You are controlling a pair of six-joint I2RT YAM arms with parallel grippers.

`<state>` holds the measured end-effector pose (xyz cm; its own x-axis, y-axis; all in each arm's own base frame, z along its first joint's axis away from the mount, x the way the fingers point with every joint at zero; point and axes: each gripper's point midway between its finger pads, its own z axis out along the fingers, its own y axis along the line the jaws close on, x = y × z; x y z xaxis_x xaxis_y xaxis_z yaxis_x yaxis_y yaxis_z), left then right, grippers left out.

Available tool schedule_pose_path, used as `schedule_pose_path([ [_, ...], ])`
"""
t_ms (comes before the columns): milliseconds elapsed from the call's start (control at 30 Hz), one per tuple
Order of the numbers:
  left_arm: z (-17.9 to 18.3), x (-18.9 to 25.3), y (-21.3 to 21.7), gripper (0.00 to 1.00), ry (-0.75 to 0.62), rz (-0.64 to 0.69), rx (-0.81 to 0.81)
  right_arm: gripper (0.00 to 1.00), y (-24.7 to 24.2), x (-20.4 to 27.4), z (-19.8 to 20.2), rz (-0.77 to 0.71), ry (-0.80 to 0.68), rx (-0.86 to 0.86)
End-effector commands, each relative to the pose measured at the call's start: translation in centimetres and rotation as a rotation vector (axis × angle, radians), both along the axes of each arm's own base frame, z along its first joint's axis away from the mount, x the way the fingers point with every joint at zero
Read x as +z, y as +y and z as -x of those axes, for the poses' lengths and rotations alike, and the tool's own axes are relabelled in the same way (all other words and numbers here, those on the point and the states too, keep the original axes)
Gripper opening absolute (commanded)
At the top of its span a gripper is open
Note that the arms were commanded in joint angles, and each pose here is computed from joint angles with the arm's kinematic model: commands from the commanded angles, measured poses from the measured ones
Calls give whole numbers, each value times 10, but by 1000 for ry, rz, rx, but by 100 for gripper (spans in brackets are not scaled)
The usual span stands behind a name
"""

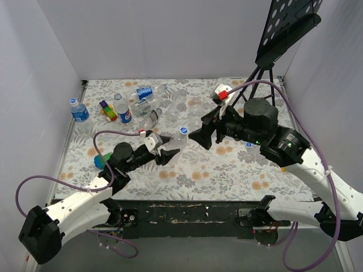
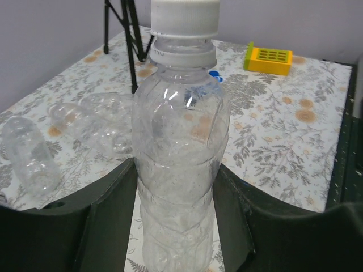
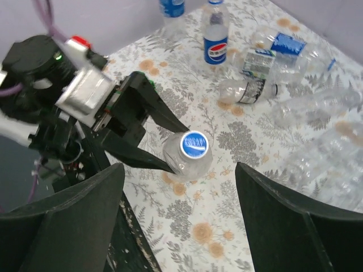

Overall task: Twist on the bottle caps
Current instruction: Screw the bottle cap onto the plastic bottle.

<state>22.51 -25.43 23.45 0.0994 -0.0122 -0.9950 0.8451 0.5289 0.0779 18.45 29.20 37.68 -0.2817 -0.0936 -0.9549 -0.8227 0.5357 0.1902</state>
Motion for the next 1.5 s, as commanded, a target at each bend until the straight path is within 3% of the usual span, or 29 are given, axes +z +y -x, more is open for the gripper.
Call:
schedule_pose_path([
  [0,32,-7,-22,45,43,-82,-244,86,-13,1,51,154,-126,389],
  [133,62,-16,-35,45,98,-113,-456,82,-21,-12,70,235,-150,534],
  [267,73,-21,-38,45,108,-126,-537,79,-26,-33,66,325,-154,559],
  [567,75,-22,-37,45,96,-130,-545,72,-28,-69,58,444,-168,610],
  [867,75,-23,-37,45,91,-132,-548,59,-19,-75,61,428,-170,682],
  [1467,75,-21,-37,45,83,-131,-546,51,-6,-90,51,452,-131,687],
])
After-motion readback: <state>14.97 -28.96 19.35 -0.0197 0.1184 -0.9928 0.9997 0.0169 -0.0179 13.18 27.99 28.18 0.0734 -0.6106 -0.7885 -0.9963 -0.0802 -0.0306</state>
